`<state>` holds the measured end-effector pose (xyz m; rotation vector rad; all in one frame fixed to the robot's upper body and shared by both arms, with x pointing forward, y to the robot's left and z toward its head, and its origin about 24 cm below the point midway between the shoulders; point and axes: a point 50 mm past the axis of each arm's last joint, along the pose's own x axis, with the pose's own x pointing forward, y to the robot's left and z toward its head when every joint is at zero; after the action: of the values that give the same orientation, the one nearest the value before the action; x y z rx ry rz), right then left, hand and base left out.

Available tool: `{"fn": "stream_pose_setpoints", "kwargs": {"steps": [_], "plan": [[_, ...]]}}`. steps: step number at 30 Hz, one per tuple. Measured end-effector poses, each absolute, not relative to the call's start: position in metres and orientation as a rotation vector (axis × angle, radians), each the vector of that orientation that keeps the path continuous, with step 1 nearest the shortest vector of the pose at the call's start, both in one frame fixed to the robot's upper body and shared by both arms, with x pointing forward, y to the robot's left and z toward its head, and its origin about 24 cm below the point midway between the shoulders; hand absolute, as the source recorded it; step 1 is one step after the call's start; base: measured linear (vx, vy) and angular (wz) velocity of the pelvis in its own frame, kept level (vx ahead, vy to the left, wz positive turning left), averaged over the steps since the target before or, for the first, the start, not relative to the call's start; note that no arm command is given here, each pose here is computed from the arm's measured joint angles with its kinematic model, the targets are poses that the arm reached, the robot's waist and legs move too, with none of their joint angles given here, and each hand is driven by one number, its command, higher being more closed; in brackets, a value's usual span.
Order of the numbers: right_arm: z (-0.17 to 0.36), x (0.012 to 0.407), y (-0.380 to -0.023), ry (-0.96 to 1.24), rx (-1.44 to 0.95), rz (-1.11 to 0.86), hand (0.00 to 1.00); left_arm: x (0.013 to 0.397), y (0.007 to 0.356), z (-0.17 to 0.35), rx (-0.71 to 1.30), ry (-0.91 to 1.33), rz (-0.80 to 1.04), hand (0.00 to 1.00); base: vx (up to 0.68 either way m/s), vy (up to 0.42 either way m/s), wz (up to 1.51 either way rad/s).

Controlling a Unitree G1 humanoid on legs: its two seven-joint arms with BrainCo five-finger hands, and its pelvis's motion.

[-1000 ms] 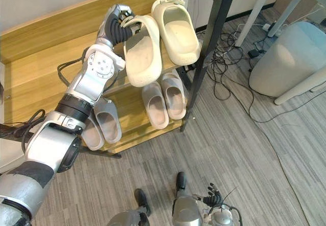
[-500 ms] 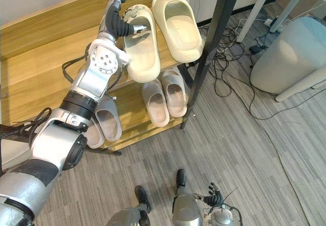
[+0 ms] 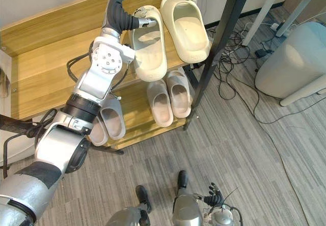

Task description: Organize the slippers on the shoe rack

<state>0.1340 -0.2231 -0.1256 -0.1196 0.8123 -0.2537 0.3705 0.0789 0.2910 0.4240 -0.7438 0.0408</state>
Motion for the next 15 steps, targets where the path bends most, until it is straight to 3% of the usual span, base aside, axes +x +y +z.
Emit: {"fn": "stream_pose_setpoints", "kwargs": {"steps": [7,15], "plan": [[-0.126,0.132,-0.225,0.823,-0.154,-0.220,0.00,0.343,0.089,0.273,0.235,-0.801,0.014,0.00,-0.03,-0.010,0.09],[-0.134,0.114,-0.228,0.888,-0.157,-0.217,0.00,0.314,0.095,0.212,0.003,-0.673,-0.022,0.00,-0.01,-0.008,0.13]]}}
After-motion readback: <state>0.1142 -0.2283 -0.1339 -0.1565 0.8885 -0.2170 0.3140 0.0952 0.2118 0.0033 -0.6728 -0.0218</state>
